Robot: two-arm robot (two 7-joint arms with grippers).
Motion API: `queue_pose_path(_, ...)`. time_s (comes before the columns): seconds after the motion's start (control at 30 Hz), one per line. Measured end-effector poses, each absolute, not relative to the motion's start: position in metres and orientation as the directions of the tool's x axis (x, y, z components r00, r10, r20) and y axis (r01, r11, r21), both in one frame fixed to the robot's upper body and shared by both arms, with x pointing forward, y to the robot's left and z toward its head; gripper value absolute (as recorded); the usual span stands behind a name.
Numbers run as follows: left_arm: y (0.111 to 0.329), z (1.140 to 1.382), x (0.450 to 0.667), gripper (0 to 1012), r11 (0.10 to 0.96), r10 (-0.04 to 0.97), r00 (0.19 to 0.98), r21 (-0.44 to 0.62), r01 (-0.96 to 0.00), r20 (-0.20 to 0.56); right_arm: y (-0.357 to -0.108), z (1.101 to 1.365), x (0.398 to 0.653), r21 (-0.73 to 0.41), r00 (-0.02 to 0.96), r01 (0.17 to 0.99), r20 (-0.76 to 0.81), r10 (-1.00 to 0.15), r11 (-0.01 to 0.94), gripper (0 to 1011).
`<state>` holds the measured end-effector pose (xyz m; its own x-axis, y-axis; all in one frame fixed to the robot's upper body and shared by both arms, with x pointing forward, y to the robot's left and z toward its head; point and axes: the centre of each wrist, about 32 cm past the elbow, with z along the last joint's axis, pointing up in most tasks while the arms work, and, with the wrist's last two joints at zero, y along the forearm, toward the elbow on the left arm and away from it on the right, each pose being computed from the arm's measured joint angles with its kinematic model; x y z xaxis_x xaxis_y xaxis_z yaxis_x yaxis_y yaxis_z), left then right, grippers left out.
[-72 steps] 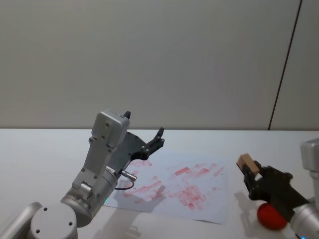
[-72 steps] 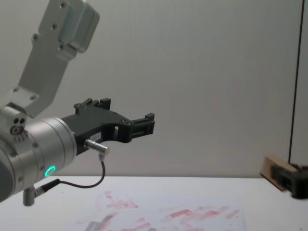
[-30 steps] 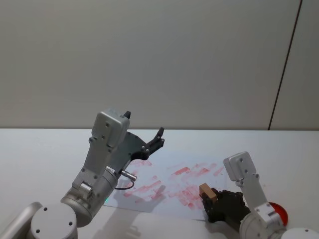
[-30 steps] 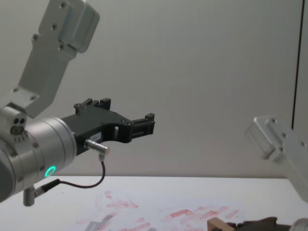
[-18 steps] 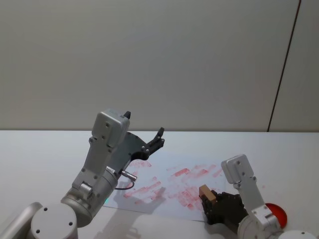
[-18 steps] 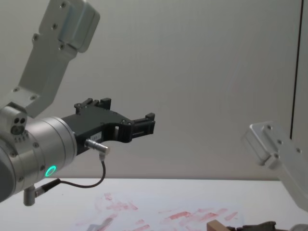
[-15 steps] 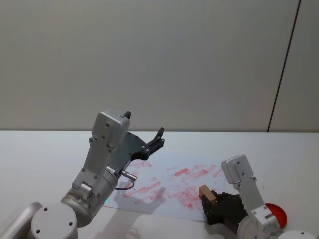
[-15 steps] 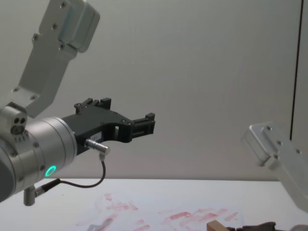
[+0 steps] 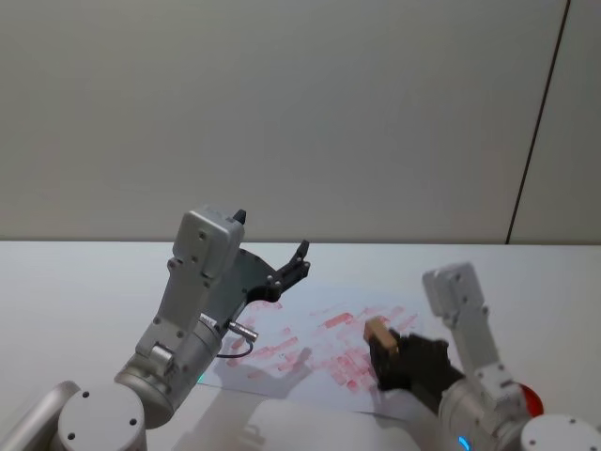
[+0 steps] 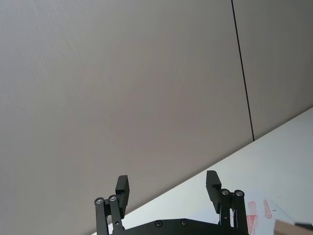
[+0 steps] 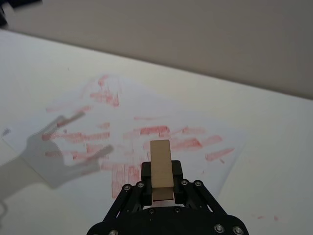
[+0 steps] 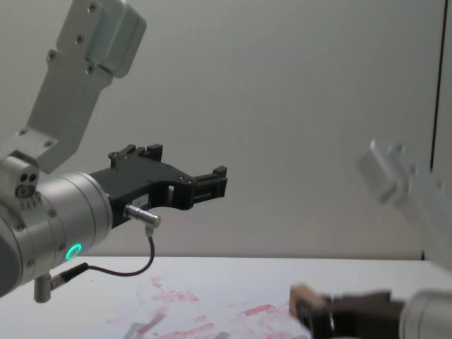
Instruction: Use the one hand to pick up the stamp and affix it onto the A4 paper.
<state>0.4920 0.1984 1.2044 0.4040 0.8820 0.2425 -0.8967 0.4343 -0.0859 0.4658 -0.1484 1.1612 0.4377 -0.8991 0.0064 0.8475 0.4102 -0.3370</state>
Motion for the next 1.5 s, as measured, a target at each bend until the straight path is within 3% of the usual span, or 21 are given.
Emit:
queue_pose_path(0.23,0.198,1.204,0.492,1003,0.434,0.882,0.404,-0.086,-0.897,0.242,-0.153,1.190,0.468,-0.247,0.410,0.880,-0.039,-0.911,0.406,219)
queue_pose_path(0.53,0.198,1.204,0.492,1003,0.434,0.882,0.404,-0.086,-0.897,0.242,-0.182,1.213,0.455,-0.201,0.351,0.913,-0.060,-0.934,0.356,219)
queue_pose_path(1.17,0.198,1.204,0.492,1003,0.434,0.882,0.404,-0.086,-0.897,0.242,-0.241,1.204,0.409,-0.306,0.285,0.913,0.006,-0.958,0.270,219)
queue_pose_path(1.5,0.198,1.204,0.492,1002,0.434,0.882,0.404,-0.086,-0.897,0.242,-0.255,1.197,0.399,-0.345,0.273,0.907,0.043,-0.961,0.243,219)
